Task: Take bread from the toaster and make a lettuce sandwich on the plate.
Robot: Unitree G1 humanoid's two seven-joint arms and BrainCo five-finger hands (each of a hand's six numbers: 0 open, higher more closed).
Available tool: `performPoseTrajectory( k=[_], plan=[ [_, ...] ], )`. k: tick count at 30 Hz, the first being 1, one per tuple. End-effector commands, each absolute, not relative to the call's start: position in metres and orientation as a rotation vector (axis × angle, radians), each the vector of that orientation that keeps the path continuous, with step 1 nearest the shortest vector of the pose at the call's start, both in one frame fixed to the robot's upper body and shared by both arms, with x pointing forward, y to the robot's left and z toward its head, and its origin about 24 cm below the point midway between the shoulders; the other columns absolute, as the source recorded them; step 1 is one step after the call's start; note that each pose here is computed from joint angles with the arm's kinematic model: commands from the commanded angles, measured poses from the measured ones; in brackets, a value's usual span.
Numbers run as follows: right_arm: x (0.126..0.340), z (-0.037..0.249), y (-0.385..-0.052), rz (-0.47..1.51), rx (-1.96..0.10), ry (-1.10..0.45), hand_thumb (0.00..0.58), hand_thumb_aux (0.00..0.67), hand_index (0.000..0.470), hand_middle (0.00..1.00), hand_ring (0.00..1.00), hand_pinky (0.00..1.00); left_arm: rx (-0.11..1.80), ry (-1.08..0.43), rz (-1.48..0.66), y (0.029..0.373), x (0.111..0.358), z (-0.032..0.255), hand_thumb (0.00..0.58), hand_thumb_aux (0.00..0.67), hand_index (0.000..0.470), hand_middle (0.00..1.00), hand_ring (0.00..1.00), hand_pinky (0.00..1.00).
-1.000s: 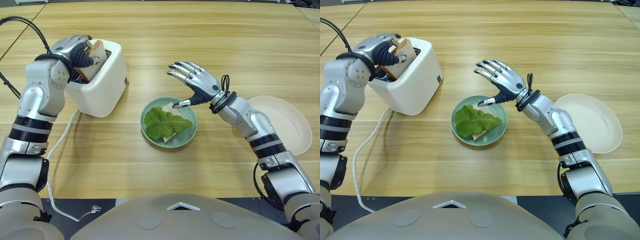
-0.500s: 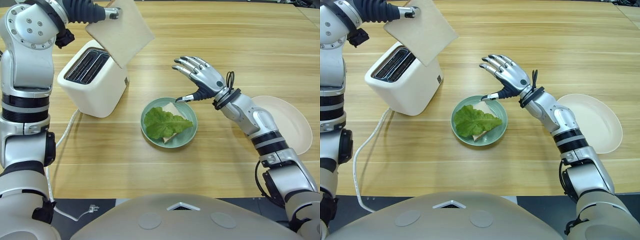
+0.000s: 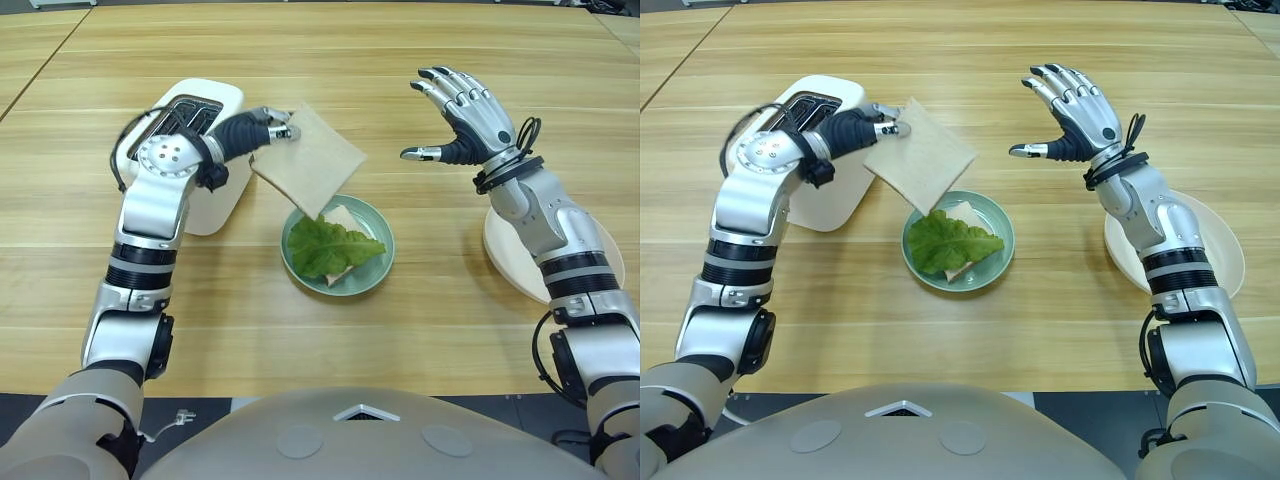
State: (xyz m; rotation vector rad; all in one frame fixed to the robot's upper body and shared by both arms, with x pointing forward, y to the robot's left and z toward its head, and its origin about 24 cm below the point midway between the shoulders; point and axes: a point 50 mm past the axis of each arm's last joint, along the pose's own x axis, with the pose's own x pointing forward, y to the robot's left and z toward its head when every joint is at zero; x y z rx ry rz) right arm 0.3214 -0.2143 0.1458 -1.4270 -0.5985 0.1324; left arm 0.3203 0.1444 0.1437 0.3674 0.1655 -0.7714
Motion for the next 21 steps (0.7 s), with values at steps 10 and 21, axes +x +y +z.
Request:
performPoseTrajectory(
  k=[10, 21],
  plan=[
    [0.320, 0.144, -0.215, 0.182, -1.419, -0.573, 0.000, 0.000, 0.000, 0.00, 0.00, 0.00, 0.455, 0.354, -1.036, 0.102, 0.321, 0.094, 0.580, 0.670, 0.470, 0.00, 0.00, 0.00],
    [0.297, 0.152, -0.188, 0.395, -1.205, -0.679, 0.000, 0.000, 0.000, 0.00, 0.00, 0.00, 0.693, 0.363, -1.039, 0.087, 0.326, 0.058, 0.580, 0.670, 0.470, 0.00, 0.00, 0.00]
  ],
)
